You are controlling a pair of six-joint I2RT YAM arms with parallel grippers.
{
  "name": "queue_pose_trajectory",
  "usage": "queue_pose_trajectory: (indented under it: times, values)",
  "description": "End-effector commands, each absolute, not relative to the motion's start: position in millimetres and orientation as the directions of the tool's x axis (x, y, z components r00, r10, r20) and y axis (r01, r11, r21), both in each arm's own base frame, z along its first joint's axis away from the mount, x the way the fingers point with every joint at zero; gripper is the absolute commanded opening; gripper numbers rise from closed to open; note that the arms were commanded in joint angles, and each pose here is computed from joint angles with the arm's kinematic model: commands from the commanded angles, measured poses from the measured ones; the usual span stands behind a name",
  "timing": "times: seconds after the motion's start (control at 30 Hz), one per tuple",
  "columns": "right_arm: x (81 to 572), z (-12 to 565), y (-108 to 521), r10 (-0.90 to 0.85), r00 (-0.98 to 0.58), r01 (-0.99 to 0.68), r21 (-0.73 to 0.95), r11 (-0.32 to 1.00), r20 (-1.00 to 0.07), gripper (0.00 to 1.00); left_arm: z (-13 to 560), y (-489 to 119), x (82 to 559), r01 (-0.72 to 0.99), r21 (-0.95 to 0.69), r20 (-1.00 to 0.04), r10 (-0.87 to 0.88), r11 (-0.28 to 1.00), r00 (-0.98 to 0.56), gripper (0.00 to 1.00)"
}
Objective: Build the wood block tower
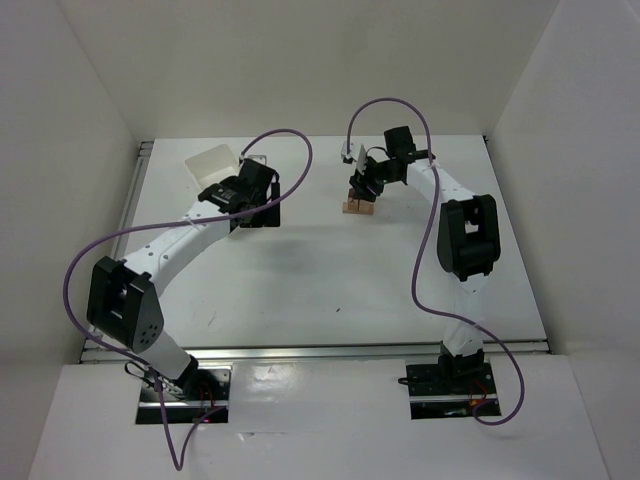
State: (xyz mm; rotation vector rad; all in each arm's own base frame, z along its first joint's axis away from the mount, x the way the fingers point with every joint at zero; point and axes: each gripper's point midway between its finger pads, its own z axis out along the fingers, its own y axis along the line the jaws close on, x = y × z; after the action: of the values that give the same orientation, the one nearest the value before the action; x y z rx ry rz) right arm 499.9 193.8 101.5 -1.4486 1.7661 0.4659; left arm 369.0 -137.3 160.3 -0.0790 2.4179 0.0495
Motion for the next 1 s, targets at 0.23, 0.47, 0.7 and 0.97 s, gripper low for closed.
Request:
queue_pose_trajectory:
  times: [0.23,0.47,0.7,0.97]
  values:
    - [514.3,122.9,199.1,-0.648,0.025,-0.923,-0.266,0.277,-0.761,0.57,168.5,-141.7,376.6,-0.053,0.019,-0.672,-0.027,0.998,-0.740,0.90]
    - [513.2,123.5,197.1,-0.654,0.022,-0.921,-0.270,0.281,-0.756,0.57,167.5,-144.0,378.3,-0.040,0.019,-0.668,-0.017,0.999,-0.744,0.88]
    - [508.5,126.2,197.8,-0.650,0.017,-0.926,-0.257,0.276,-0.760,0.57,163.9,-144.2,378.7,-0.040,0.024,-0.662,-0.014,0.999,-0.749,0.88]
    - [507.7,129.2,199.4,-0.644,0.020,-0.929,-0.253,0.272,-0.765,0.68,163.8,-144.9,380.9,-0.033,0.030,-0.662,-0.005,0.999,-0.750,0.88]
